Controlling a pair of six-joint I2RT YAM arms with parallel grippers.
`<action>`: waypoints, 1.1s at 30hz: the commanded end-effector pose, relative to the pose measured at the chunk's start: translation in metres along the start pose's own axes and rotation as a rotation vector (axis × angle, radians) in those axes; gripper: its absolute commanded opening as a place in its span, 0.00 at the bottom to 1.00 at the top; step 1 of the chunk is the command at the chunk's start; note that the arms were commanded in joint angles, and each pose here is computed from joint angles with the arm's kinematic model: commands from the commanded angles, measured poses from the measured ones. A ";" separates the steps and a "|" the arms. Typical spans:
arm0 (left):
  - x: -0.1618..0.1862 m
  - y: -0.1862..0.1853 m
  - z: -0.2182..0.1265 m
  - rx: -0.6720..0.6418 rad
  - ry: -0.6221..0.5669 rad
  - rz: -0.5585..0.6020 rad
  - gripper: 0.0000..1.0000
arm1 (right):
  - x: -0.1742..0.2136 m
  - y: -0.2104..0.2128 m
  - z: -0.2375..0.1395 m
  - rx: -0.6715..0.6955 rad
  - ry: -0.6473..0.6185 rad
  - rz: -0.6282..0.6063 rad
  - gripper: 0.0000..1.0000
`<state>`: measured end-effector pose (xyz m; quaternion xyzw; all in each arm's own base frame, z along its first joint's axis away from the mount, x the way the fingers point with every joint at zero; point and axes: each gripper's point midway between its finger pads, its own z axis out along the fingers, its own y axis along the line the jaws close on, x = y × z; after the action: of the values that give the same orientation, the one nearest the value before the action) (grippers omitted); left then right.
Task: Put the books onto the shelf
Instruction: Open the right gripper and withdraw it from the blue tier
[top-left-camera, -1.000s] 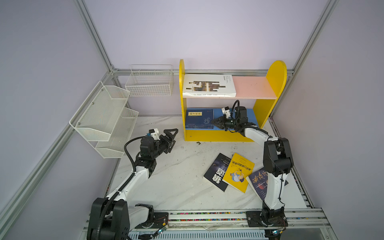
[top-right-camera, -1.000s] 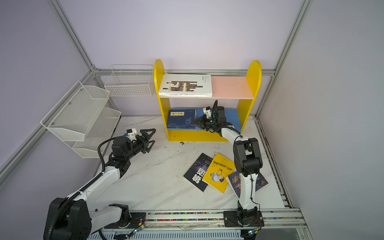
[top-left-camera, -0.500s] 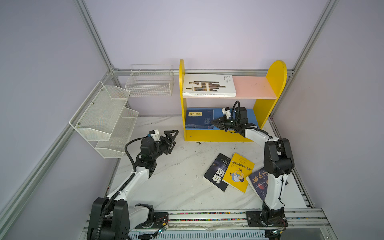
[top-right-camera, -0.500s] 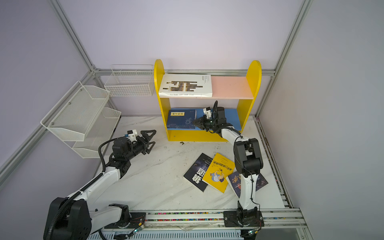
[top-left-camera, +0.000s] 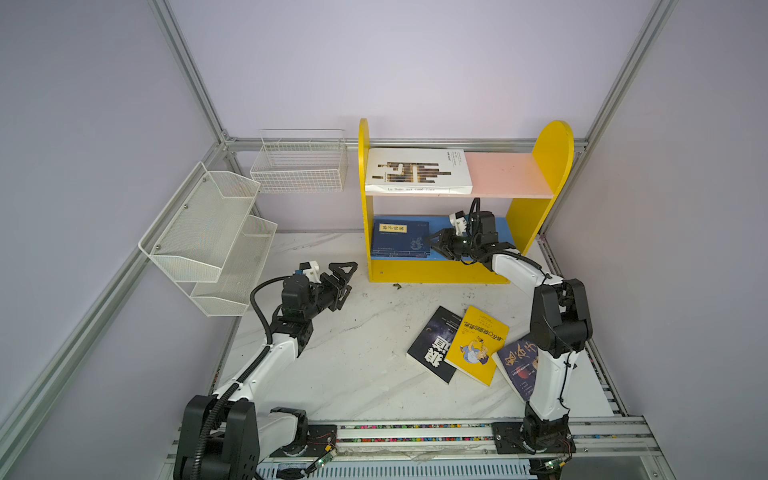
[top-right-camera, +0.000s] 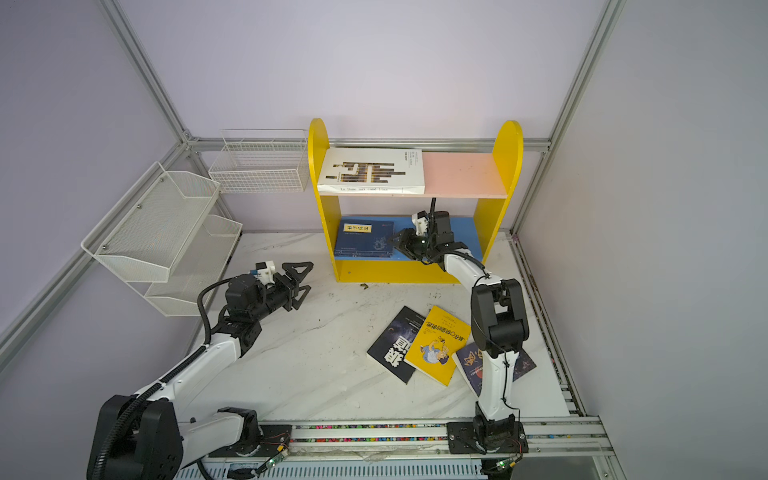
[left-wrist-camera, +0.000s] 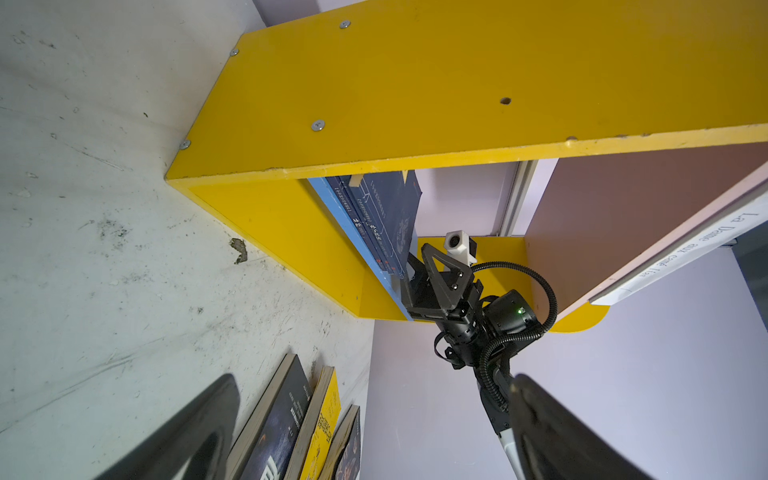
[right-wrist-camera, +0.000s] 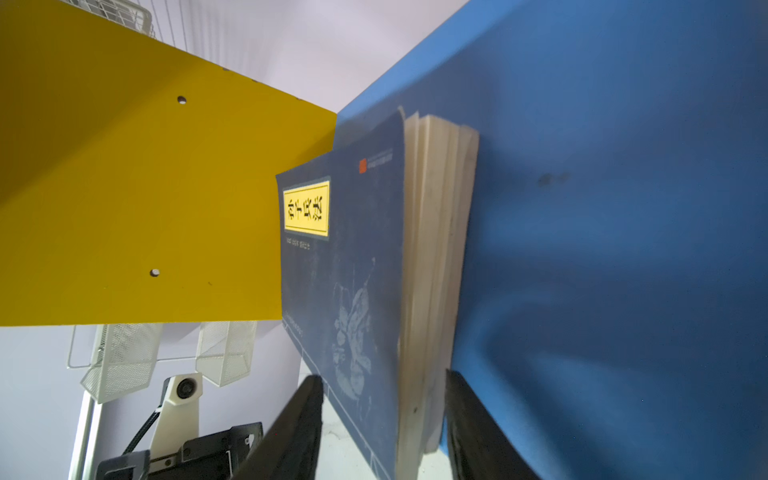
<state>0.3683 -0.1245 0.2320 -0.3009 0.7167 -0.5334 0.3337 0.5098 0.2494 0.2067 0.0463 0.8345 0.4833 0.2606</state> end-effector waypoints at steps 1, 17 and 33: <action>0.000 -0.006 -0.003 0.036 0.003 0.034 1.00 | -0.006 0.018 -0.009 0.050 -0.028 -0.070 0.54; 0.004 0.000 0.000 0.028 0.025 0.026 1.00 | -0.005 0.039 -0.004 0.133 -0.088 -0.134 0.37; 0.045 -0.002 0.001 -0.115 0.176 0.329 1.00 | 0.050 -0.006 -0.127 0.499 -0.254 -0.032 0.66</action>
<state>0.3443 -0.1452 0.1890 -0.2346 0.7970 -0.4701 0.2980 0.4328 0.1895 0.2363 0.1135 0.8876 0.2868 0.3422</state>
